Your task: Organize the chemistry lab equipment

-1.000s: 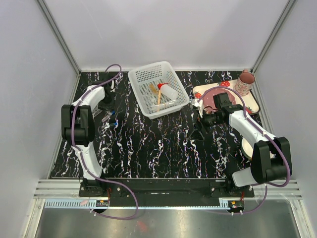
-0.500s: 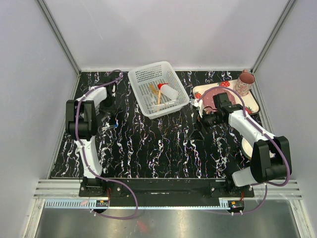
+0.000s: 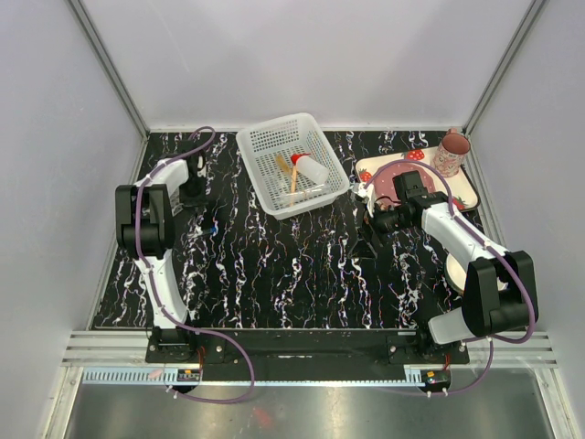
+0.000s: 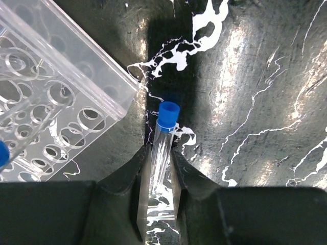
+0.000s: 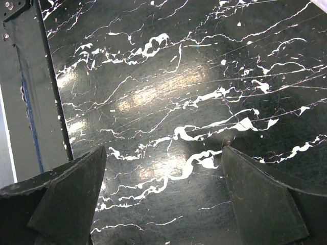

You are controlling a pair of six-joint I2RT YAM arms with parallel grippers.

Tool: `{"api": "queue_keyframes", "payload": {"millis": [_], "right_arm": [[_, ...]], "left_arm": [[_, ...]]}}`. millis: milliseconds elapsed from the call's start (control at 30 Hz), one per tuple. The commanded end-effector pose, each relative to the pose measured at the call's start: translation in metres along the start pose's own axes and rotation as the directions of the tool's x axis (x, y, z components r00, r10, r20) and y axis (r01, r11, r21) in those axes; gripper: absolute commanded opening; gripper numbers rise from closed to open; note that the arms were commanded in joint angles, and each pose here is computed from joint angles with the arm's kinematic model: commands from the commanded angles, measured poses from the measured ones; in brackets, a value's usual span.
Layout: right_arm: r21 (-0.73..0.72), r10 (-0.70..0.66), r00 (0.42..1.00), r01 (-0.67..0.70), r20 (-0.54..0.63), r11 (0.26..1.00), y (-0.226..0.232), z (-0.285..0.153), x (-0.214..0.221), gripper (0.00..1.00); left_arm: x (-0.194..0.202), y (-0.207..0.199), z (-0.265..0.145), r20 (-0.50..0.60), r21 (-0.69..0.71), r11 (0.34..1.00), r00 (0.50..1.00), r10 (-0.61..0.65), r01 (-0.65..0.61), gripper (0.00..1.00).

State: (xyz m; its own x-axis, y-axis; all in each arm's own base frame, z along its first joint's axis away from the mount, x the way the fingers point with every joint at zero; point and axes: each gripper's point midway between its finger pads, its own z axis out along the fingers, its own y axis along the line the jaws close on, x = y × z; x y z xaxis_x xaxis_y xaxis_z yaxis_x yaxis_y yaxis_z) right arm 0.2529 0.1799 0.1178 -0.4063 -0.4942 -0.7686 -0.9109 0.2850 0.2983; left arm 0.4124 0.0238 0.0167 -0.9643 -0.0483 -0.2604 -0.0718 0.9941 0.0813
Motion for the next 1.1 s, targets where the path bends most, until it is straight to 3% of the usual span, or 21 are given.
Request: {"api": "queue_keyframes", "payload": {"millis": [0,367,633,833,867,1033,1067], "right_arm": [[0.013,-0.047,0.999,0.047,0.018,0.999,-0.005,-0.004,-0.014,1.0],[0.015,-0.05,0.999,0.049,0.019,0.999,-0.004,-0.005,-0.014,1.0],[-0.025,-0.048,0.997,0.05,0.057,0.998,0.005,-0.005,-0.021,1.0],[-0.14,0.001,0.99,0.019,0.144,0.99,0.027,-0.004,-0.037,1.0],[-0.18,0.017,0.985,0.014,0.17,0.984,0.034,-0.004,-0.042,1.0],[-0.311,0.102,0.971,-0.03,0.218,0.95,0.056,-0.005,-0.06,1.0],[-0.336,0.114,0.968,-0.032,0.224,0.941,0.061,-0.004,-0.064,1.0]], "left_arm": [[0.003,-0.014,0.005,-0.001,0.082,0.996,1.0,-0.03,0.03,0.23],[-0.039,-0.065,-0.045,0.192,0.395,0.912,0.961,-0.199,0.11,0.16],[-0.024,-0.078,-0.102,0.298,0.534,0.838,0.902,-0.311,0.112,0.16],[0.01,-0.107,-0.156,0.317,0.722,0.69,0.862,-0.395,0.05,0.16],[0.027,-0.117,-0.158,0.265,0.766,0.639,0.872,-0.412,0.07,0.16],[0.051,-0.149,-0.225,0.354,0.855,0.511,0.819,-0.452,-0.088,0.16],[0.064,-0.166,-0.229,0.323,0.876,0.474,0.835,-0.446,-0.086,0.17]]}}
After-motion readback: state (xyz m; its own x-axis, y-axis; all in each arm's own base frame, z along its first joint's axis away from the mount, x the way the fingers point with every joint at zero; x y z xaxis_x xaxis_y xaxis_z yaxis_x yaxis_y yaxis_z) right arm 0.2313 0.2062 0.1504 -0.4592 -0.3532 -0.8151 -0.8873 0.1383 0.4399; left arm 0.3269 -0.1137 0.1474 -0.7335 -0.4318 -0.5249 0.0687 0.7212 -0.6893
